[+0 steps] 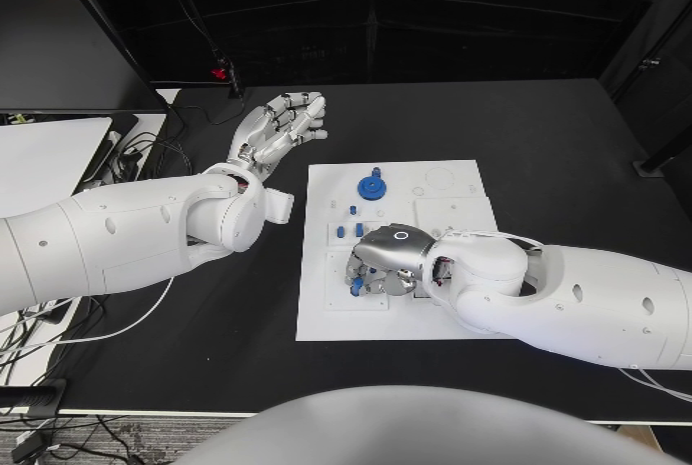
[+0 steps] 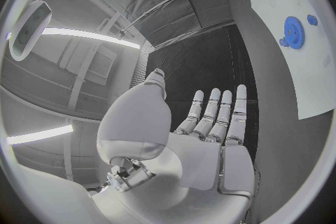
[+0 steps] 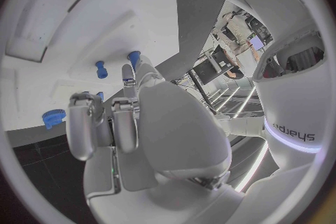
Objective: Assemble the parts on the task board
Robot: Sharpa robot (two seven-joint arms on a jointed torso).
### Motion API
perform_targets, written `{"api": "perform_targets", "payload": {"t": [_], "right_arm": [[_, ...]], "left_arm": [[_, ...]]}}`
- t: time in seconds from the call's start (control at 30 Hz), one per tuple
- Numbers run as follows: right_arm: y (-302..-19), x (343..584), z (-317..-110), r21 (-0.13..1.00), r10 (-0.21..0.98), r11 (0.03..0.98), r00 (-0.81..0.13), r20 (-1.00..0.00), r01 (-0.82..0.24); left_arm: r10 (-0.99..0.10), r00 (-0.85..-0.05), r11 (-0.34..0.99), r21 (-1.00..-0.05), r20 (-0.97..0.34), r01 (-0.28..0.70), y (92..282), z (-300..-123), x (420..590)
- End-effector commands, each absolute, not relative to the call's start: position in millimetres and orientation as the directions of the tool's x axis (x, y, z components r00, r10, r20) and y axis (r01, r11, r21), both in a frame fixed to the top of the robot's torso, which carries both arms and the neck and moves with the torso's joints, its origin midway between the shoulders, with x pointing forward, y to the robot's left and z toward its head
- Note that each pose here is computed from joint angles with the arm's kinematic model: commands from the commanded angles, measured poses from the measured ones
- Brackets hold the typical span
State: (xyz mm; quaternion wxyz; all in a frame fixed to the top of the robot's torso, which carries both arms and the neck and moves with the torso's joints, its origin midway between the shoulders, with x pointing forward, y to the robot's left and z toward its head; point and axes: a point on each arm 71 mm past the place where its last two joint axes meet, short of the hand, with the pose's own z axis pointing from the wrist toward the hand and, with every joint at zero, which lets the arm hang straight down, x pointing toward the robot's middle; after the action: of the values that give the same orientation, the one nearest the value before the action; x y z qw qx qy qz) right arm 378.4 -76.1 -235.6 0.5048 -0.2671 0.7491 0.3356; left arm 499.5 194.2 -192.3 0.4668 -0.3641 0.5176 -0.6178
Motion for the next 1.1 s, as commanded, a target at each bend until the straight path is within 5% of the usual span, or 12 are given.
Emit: {"api": "perform_targets", "payload": {"t": [0.03, 0.33, 0.63, 0.9, 1.1], "right_arm": [[-76, 377, -238, 0.205, -0.095, 0.633, -0.338, -0.936, -0.747], [-77, 378, -233, 0.226, -0.010, 0.626, -0.298, -0.955, -0.746], [-91, 379, -220, 0.354, 0.223, 0.594, -0.275, -0.935, -0.722], [-136, 380, -204, 0.700, 0.555, 0.526, -0.429, -0.713, -0.483], [-169, 385, -186, 0.813, 0.682, 0.475, -0.442, -0.582, -0.338]], "left_arm": [[-0.952, -0.305, -0.065, -0.953, -0.030, 0.295, 193.7, -184.2, 497.8], [-0.952, -0.305, -0.065, -0.953, -0.030, 0.295, 193.5, -184.2, 497.9], [-0.951, -0.308, -0.066, -0.954, -0.029, 0.293, 193.5, -184.4, 497.8], [-0.951, -0.307, -0.065, -0.955, -0.028, 0.291, 194.9, -185.1, 497.6], [-0.953, -0.303, -0.063, -0.955, -0.030, 0.289, 195.9, -185.4, 497.7]]}}
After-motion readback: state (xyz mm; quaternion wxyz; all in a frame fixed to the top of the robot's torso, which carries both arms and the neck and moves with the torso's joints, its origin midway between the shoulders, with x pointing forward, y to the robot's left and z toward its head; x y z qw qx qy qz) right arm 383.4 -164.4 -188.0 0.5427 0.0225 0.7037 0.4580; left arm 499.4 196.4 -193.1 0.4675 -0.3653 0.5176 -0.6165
